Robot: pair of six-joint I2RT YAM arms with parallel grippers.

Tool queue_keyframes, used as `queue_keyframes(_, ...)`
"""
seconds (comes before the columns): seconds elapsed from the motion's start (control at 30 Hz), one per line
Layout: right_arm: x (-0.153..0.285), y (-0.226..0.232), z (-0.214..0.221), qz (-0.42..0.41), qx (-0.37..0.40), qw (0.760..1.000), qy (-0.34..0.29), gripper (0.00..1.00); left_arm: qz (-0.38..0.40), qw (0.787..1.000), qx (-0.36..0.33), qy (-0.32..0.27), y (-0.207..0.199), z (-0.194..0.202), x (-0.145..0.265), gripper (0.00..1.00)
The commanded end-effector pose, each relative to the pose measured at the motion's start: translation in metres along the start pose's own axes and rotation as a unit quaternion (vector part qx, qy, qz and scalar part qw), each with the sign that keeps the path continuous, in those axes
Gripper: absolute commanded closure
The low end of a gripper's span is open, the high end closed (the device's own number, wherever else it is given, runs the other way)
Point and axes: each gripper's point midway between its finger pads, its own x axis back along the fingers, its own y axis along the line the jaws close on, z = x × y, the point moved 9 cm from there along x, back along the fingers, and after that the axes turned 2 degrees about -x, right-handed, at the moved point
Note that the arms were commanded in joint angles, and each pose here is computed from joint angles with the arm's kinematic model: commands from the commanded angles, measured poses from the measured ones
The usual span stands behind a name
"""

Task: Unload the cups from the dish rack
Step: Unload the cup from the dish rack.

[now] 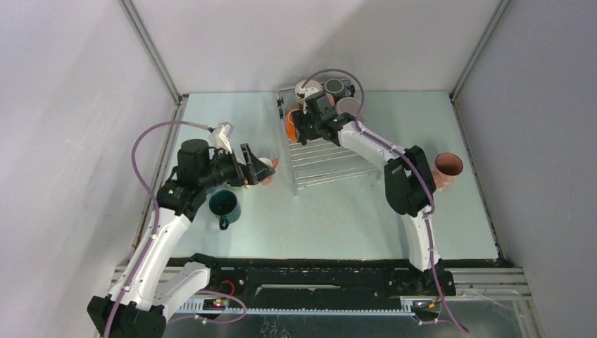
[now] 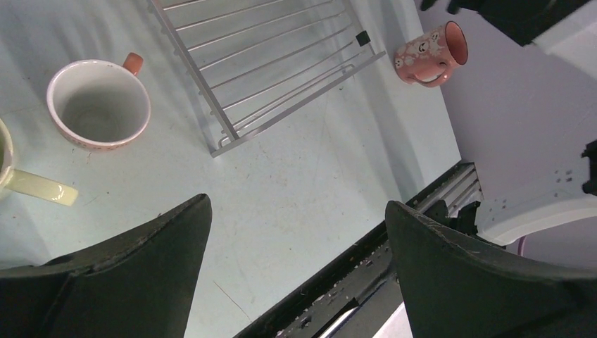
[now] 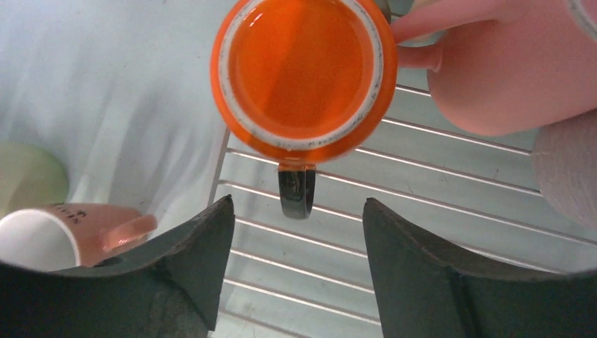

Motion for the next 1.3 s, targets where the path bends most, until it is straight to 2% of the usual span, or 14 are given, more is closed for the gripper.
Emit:
queue_keyframes(0.0, -0.014, 0.005, -0.013, 0.007, 0.013, 0.999, -0.031, 0.29, 0.039, 0.999, -0.027, -0.027, -0.017, -0.019, 0.006, 0.0)
queue_keyframes(0.43, -0.048, 0.003, 0.003, 0.026, 0.014, 0.999, -0.021, 0.47, 0.045, 0.999, -0.019, -0.023, -0.015, -0.016, 0.003, 0.0)
queue_keyframes(0.67, -0.05, 0.004, 0.003, 0.031, 0.009, 0.999, -0.022, 0.69, 0.043, 0.999, -0.013, -0.023, -0.015, -0.015, 0.004, 0.0)
queue_keyframes(0.87, -0.033, 0.009, -0.009, 0.036, 0.011, 0.999, -0.035, 0.99, 0.04, 0.999, 0.004, -0.03, -0.013, -0.014, 0.001, 0.0)
queue_keyframes(1.27, 0.037, 0.017, -0.046, 0.021, -0.009, 0.997, -0.08, 1.0, 0.043, 0.995, 0.053, -0.078, -0.014, -0.021, -0.006, 0.0)
